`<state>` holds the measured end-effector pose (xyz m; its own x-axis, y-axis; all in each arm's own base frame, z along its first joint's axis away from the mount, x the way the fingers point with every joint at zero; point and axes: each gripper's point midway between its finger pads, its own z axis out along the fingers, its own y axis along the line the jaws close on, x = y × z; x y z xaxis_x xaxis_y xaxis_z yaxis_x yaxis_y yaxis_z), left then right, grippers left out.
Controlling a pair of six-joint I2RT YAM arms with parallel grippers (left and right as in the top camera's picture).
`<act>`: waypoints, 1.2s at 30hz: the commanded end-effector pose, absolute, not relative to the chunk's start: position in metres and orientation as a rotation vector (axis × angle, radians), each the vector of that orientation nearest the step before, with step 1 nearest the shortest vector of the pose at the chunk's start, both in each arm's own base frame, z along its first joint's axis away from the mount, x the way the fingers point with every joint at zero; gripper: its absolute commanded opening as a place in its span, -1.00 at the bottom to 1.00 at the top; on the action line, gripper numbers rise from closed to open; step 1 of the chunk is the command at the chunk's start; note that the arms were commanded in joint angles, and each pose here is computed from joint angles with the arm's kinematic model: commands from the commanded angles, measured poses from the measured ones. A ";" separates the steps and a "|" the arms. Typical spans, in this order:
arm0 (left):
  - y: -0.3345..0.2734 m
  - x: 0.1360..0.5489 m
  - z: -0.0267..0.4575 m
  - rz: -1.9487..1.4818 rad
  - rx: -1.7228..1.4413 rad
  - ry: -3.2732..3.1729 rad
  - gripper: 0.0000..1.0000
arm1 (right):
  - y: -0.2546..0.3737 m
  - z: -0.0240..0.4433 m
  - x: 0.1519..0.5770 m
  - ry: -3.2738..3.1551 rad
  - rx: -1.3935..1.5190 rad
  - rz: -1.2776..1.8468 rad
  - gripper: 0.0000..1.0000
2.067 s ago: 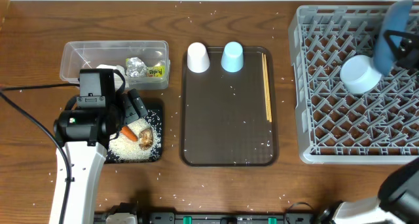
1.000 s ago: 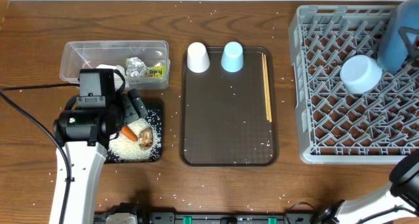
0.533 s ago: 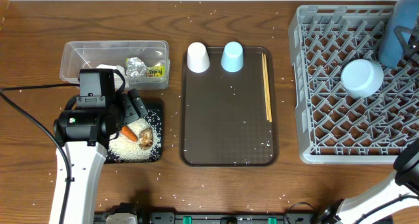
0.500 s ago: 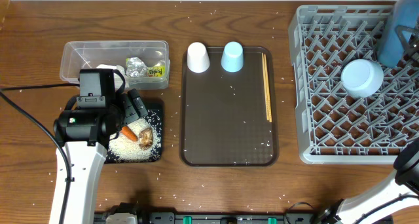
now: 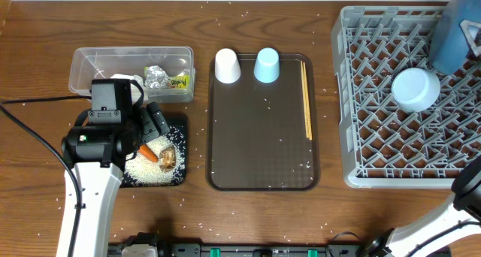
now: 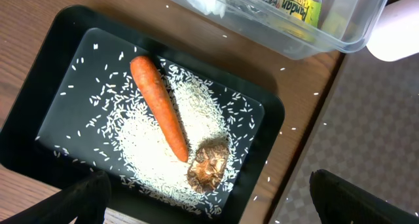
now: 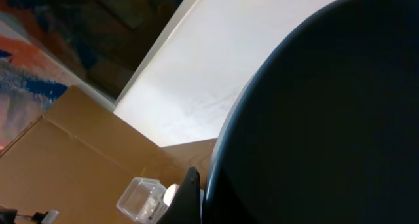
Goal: Sort waste into correct bins and load items into the dishwasher rack
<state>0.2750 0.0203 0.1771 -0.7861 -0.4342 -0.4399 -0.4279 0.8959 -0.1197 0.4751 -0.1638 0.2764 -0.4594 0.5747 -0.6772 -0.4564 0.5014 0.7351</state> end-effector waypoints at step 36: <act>0.022 0.274 0.176 -0.003 -0.625 2.599 0.96 | -0.232 0.259 0.448 1.671 0.388 1.215 -0.79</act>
